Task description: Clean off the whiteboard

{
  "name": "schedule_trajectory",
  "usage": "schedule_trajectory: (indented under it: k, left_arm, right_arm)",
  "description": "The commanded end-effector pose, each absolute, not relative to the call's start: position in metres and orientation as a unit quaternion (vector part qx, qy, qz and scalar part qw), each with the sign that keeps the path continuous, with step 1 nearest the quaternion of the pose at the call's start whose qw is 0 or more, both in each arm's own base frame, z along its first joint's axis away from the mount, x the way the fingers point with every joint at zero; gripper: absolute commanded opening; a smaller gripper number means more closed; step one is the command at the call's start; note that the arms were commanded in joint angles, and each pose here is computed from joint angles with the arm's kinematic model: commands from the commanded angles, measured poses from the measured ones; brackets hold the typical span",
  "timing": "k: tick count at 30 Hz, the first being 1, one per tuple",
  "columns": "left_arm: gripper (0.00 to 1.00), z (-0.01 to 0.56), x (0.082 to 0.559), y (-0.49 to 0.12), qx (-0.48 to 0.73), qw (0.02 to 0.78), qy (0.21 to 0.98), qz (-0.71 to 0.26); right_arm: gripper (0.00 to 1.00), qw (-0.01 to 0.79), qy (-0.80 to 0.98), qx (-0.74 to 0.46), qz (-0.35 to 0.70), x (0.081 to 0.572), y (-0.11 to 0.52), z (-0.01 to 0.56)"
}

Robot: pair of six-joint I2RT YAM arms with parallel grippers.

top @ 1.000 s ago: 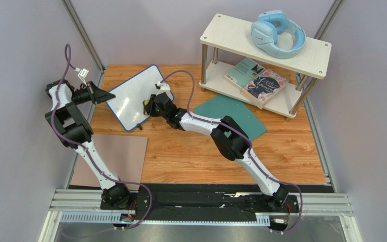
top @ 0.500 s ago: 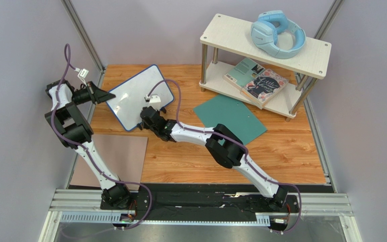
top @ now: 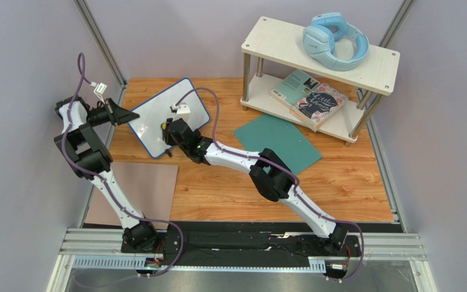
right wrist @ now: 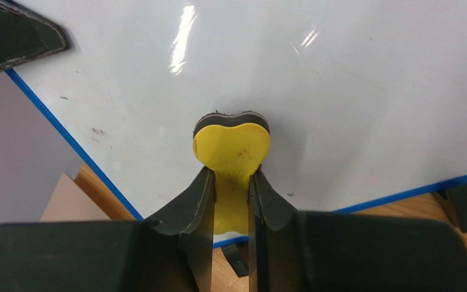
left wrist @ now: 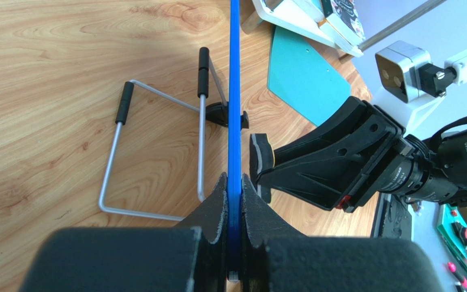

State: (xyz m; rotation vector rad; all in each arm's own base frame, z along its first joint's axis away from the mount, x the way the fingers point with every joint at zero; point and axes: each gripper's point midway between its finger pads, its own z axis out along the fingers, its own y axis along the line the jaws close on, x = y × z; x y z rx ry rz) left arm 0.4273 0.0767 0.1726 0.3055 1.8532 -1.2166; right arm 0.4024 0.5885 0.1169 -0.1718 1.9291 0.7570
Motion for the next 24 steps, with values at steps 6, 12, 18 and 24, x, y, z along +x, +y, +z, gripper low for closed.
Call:
schedule_trajectory:
  k: [6,12,18,24]
  left_arm:
    - [0.0,0.199,0.389,0.053,0.046,0.355,0.757,-0.546]
    - [0.0,0.197,0.389,0.055,0.043,0.354,0.757,-0.547]
    - [0.0,0.198,0.389,0.055,0.043,0.355,0.757,-0.547]
    - [0.0,0.198,0.389,0.054,0.043,0.353,0.757,-0.548]
  right_arm:
    - [0.0,0.552,0.775,-0.119,0.283,0.394,0.601,0.124]
    - [0.0,0.571,0.764,-0.145,0.265,0.387,0.608,0.121]
    - [0.0,0.588,0.756,-0.159,0.241,0.385,0.608,0.117]
    - [0.0,0.594,0.758,-0.159,0.219,0.392,0.605,0.101]
